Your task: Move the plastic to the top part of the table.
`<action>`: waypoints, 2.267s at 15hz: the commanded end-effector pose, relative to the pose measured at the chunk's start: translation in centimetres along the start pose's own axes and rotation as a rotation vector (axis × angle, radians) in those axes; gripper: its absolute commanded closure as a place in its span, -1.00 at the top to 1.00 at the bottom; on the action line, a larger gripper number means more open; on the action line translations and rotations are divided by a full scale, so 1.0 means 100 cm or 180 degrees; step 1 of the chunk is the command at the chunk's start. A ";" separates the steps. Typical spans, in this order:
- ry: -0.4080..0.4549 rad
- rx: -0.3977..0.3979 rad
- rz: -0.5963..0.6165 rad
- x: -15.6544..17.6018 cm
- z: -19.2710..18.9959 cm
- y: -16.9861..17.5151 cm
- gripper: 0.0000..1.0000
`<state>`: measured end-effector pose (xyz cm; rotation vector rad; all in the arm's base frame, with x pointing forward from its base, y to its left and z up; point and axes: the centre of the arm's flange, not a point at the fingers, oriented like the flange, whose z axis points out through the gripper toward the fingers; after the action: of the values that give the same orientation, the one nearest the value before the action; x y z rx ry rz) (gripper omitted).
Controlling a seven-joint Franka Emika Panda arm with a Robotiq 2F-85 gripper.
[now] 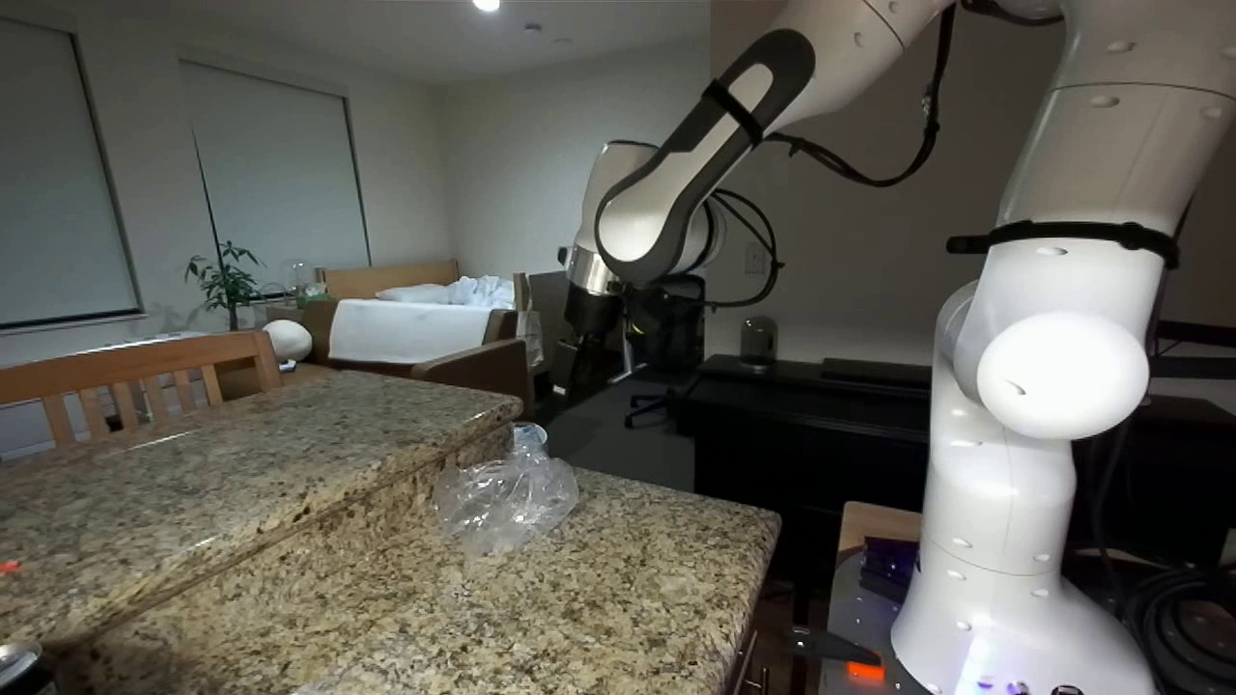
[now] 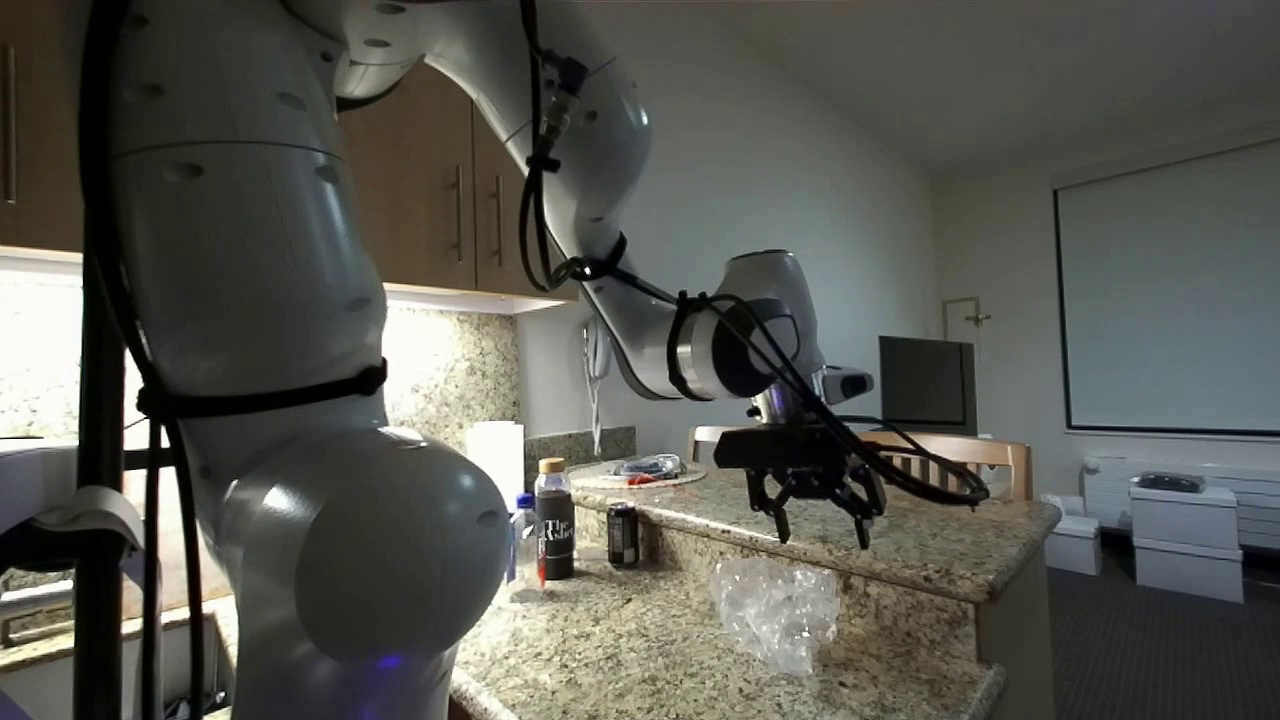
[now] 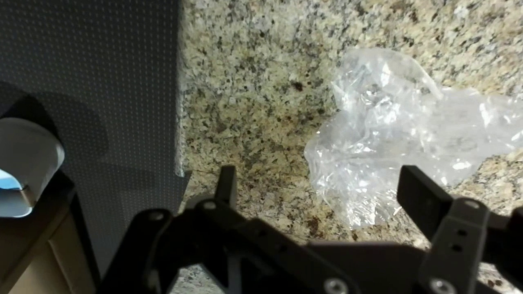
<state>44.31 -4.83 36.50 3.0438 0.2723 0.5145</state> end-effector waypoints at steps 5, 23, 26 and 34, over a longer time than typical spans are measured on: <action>-0.0012 0.0055 -0.0038 -0.003 0.005 -0.002 1.00; -0.0417 0.0539 -0.0567 0.082 0.091 -0.032 1.00; -0.0532 0.0613 -0.0690 0.091 0.131 -0.063 1.00; -0.0671 0.0603 -0.0993 0.111 0.170 -0.090 0.08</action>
<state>58.02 6.43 22.17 3.1292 0.7778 0.1398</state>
